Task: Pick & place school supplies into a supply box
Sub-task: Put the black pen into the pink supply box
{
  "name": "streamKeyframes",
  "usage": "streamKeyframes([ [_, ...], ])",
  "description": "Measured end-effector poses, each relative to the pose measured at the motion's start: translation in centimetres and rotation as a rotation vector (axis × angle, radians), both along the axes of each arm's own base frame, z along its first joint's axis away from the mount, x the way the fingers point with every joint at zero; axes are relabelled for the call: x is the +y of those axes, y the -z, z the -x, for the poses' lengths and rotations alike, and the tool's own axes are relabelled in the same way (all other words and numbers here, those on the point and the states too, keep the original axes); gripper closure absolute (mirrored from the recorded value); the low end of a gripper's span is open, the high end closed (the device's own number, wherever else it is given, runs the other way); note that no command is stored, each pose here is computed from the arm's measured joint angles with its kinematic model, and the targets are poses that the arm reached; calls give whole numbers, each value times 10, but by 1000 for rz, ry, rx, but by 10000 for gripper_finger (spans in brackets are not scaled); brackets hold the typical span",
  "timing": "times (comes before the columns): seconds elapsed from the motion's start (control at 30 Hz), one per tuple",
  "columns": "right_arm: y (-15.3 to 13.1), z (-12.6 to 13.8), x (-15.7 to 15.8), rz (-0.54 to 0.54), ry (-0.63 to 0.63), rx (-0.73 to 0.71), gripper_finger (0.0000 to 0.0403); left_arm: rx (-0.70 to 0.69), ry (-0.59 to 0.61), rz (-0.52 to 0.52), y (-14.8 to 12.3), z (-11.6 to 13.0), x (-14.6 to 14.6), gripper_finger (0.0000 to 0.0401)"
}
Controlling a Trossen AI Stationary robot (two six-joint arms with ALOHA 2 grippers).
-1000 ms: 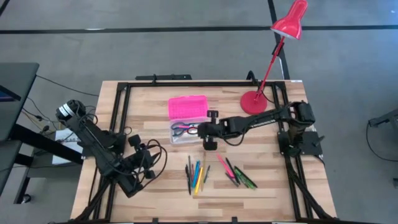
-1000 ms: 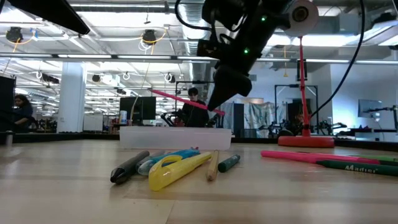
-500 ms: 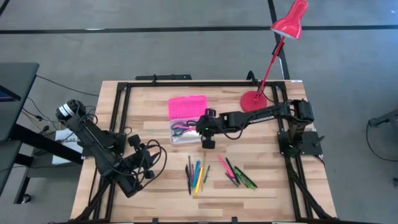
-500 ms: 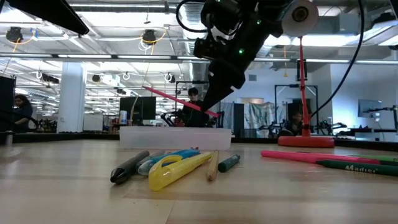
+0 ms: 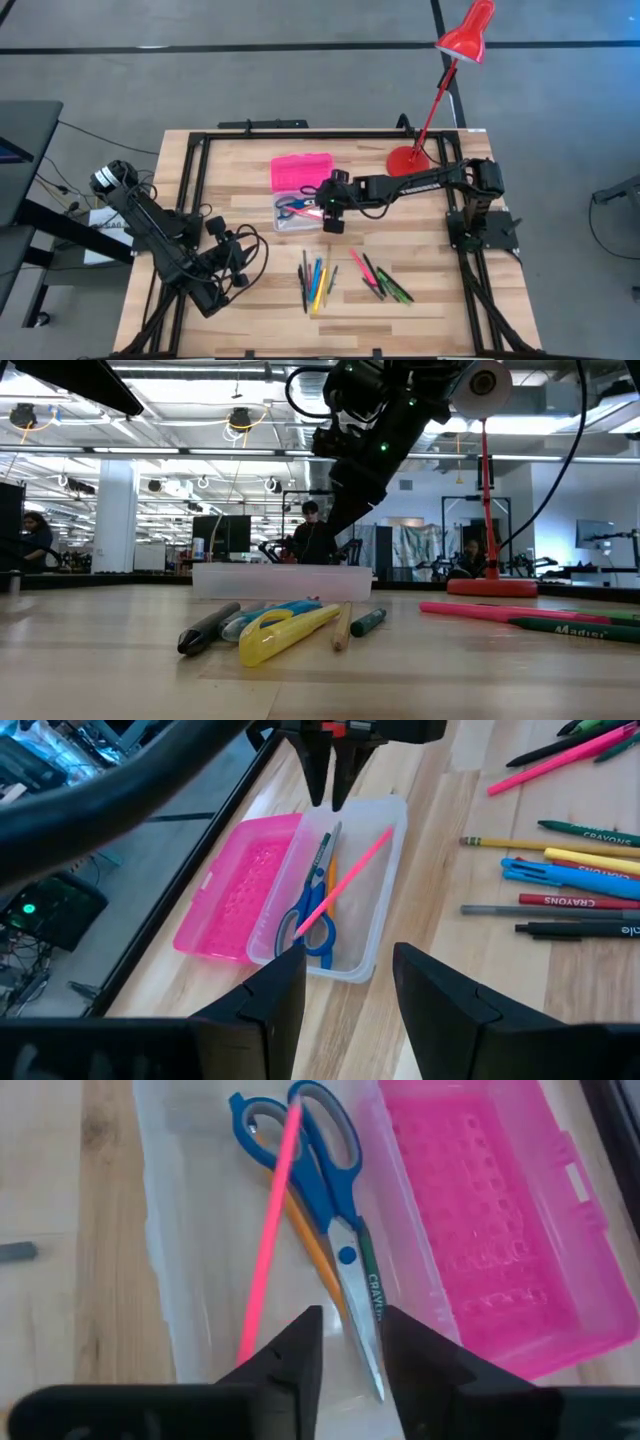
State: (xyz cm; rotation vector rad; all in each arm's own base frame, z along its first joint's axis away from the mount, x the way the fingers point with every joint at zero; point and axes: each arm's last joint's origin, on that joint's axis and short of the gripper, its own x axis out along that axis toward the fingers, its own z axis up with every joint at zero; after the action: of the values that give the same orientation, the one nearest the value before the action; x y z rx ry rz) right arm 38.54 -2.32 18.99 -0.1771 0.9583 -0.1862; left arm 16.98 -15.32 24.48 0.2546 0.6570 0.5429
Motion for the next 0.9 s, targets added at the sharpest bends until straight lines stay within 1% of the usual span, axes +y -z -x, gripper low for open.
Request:
streamKeyframes([
  [0.1, 0, 0, 3, 10, -22, 6, 290, 4, 15, -3, 0, -1, -1, 253],
  [0.17, 0, 1, 8, 21, -53, 20, 286, 0, 50, -3, 2, -5, -4, 253],
  [0.23, 0, 2, 15, 33, -88, 36, 285, 15, 106, -7, 9, -9, -8, 253],
  [0.4, 2, 5, 36, 47, -154, 78, 285, 42, 264, 30, 27, -26, -12, 253],
  [0.5, 4, 10, 47, 82, -144, 120, 286, 29, 365, 53, 37, -37, -11, 253],
  [0.67, -9, 27, 68, 134, -86, 159, 286, 12, 522, 128, 52, -51, 1, 253],
  [0.77, -22, 44, 84, 161, -76, 109, 286, 11, 590, 155, 61, -57, 10, 253],
  [0.9, -42, 76, 103, 178, -46, 4, 286, 61, 662, 129, 75, -68, 16, 253],
])
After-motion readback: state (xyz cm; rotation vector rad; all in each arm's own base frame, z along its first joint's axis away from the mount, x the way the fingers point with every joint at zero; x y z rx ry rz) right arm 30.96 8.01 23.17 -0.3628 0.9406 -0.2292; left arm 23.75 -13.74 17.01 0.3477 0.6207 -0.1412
